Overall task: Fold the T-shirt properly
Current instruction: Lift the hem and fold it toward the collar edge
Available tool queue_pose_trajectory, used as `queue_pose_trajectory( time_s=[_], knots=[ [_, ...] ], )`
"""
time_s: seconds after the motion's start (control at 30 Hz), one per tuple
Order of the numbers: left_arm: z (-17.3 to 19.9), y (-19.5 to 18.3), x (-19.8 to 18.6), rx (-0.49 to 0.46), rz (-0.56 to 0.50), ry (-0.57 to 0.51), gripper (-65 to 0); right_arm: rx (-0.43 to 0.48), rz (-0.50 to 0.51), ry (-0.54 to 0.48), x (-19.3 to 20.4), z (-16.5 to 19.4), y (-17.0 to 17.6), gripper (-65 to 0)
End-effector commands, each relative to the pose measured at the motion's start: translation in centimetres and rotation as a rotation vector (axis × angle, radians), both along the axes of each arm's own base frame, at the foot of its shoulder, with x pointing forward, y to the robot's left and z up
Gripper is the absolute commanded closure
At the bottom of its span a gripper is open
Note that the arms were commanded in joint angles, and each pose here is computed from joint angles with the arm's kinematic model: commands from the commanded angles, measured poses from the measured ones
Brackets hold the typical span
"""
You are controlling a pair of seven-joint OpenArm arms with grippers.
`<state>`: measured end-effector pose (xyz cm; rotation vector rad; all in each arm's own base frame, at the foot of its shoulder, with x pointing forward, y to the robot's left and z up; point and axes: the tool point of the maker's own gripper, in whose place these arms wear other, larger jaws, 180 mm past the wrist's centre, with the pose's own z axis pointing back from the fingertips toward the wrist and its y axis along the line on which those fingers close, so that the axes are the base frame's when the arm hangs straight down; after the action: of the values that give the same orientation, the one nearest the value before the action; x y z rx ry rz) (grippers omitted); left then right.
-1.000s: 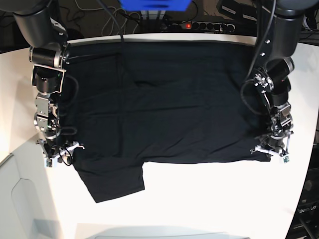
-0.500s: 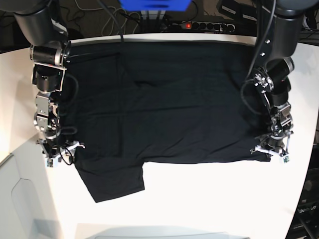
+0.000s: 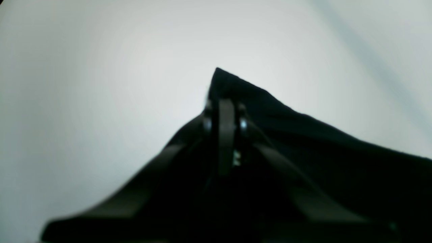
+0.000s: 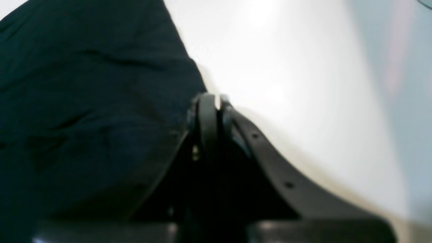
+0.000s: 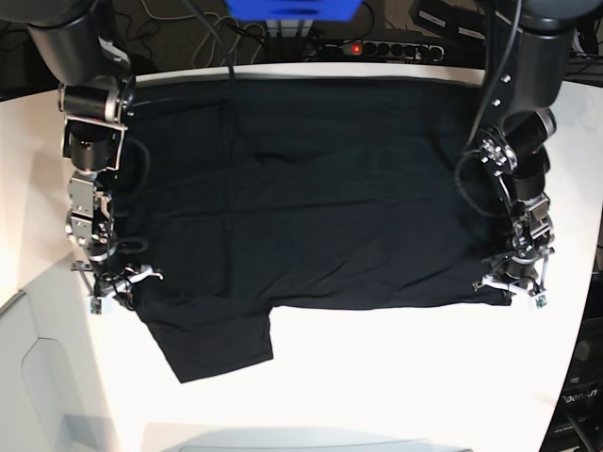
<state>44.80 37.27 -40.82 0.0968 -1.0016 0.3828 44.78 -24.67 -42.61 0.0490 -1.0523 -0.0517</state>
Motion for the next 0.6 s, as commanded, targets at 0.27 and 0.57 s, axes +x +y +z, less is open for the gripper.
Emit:
queue_pose_trajectory(
  time_s=[0.27, 0.57],
  knots=[
    [3.2, 0.2, 2.0, 0.039, 0.000, -0.094, -0.2, -0.098, 0.029, -0.084, 0.6, 4.3, -0.7, 0.0],
    [5.5, -0.6, 1.6, 0.124, -0.014, -0.178, -0.2, -0.135, 0.039, -0.169, 0.3, 7.2, -0.7, 0.0]
  ],
)
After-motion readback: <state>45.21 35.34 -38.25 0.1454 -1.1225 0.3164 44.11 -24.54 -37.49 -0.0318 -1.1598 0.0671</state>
